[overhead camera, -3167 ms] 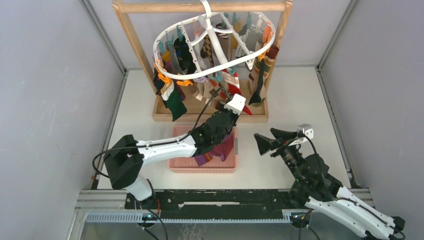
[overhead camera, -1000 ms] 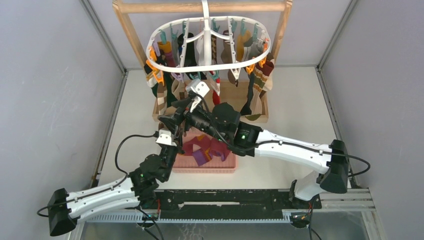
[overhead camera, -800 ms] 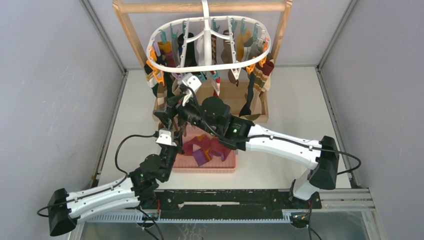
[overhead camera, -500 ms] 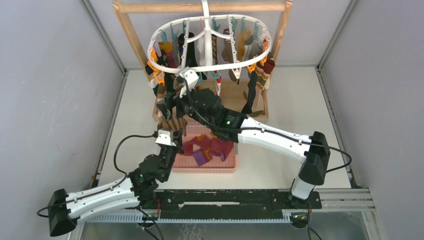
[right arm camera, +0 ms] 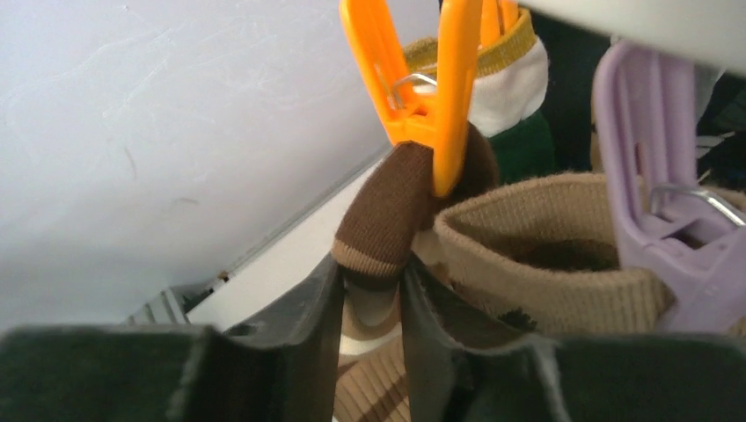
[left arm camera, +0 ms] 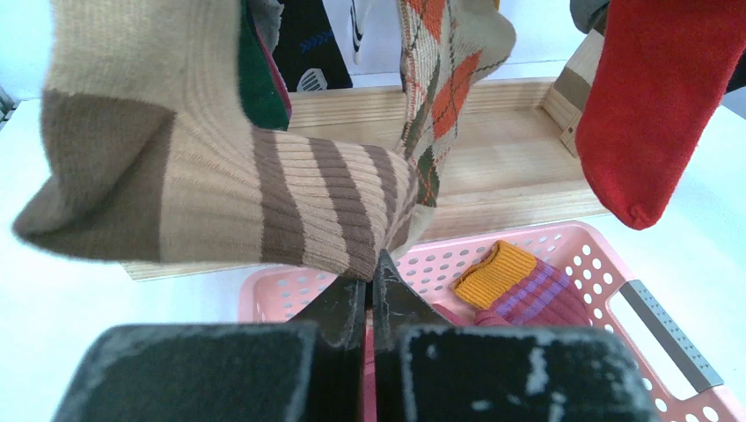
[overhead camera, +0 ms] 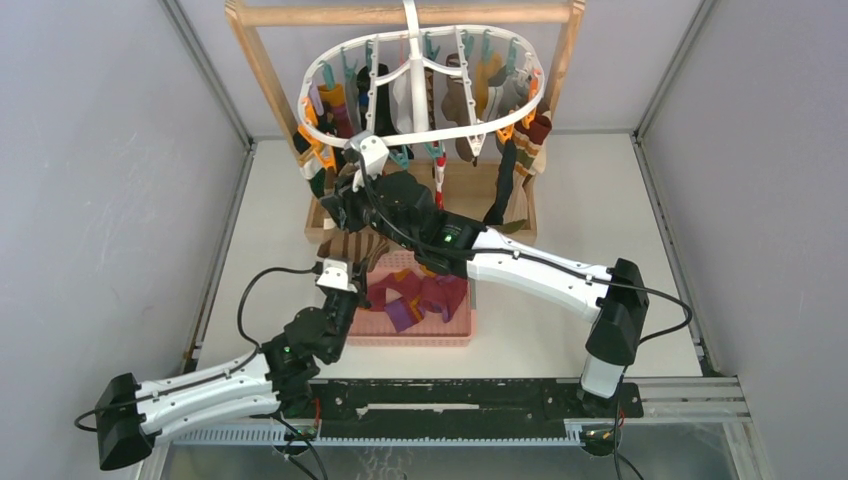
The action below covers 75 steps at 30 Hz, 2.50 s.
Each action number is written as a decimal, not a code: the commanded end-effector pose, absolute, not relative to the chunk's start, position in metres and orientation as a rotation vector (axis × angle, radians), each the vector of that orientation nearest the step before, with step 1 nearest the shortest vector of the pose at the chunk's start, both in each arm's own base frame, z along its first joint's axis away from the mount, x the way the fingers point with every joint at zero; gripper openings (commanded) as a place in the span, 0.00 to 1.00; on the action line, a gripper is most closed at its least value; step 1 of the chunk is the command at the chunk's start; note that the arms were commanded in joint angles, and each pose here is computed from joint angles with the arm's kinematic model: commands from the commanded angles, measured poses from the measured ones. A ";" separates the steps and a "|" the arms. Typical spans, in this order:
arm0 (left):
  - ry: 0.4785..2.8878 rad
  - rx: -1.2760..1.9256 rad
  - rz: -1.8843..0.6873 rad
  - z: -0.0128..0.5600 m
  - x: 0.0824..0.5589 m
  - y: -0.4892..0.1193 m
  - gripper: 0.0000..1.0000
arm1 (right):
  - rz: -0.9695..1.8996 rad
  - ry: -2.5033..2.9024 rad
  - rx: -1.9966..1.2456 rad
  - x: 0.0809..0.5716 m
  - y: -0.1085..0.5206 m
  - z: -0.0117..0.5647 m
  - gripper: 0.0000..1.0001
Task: Remove the socks clipped to the hanger
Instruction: Remove the sock from the hanger.
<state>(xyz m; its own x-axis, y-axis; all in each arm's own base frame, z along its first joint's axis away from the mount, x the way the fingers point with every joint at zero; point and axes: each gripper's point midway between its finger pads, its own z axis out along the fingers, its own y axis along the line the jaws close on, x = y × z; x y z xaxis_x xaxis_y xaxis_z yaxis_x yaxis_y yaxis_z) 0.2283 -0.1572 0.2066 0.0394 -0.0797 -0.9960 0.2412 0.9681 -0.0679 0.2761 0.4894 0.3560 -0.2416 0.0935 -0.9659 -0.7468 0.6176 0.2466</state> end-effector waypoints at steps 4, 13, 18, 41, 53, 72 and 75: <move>1.481 0.087 -0.279 0.218 0.230 -0.160 0.00 | 0.862 1.591 -0.490 0.280 0.468 0.371 0.25; 1.476 0.147 -0.248 0.235 0.240 -0.184 0.00 | 0.841 1.563 -0.421 0.287 0.416 0.375 0.19; 1.476 0.178 -0.262 0.243 0.247 -0.204 0.00 | 0.843 1.533 -0.377 0.289 0.382 0.384 0.18; 1.449 0.306 -0.335 0.272 0.242 -0.274 0.00 | 0.835 1.482 -0.238 0.283 0.274 0.389 0.18; 1.447 0.338 -0.334 0.277 0.242 -0.297 0.00 | 0.824 1.496 -0.163 0.289 0.238 0.380 0.18; 1.438 0.375 -0.336 0.287 0.243 -0.325 0.00 | 0.799 1.483 -0.090 0.301 0.204 0.378 0.19; 1.435 0.373 -0.330 0.289 0.244 -0.326 0.00 | 0.808 1.473 -0.070 0.307 0.196 0.381 0.19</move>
